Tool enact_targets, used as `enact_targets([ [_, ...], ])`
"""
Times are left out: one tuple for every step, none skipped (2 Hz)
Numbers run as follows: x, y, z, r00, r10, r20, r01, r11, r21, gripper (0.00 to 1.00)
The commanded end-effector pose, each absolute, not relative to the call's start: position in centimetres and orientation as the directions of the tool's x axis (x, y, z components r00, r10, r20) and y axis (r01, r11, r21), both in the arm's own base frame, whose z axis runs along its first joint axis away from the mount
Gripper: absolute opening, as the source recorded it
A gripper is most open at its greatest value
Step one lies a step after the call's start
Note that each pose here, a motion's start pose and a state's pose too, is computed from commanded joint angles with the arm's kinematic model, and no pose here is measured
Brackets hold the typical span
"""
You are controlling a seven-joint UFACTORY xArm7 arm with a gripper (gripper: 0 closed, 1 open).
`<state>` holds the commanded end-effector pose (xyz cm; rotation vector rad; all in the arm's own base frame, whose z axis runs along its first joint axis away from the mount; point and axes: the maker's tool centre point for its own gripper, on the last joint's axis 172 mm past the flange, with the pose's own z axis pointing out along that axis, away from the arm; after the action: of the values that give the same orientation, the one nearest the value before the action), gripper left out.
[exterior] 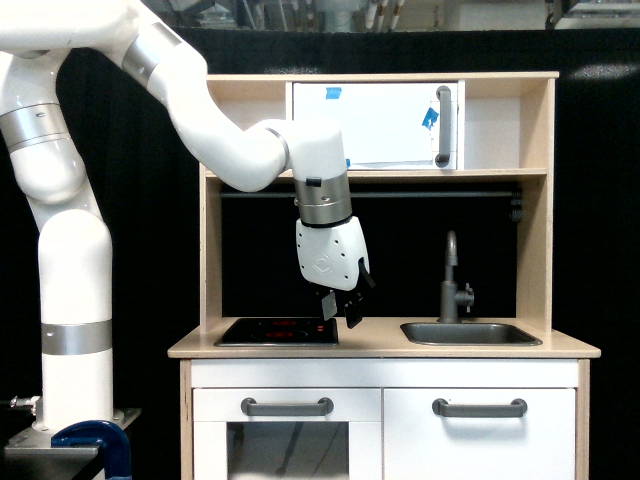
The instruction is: Open the oven door
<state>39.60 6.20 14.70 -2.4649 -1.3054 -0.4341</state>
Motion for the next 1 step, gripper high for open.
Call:
enact_targets([
  [42.50, 8.20, 14.40, 0.227, 0.766, 0.602, 0.972, -0.141, -0.186, 1.00],
])
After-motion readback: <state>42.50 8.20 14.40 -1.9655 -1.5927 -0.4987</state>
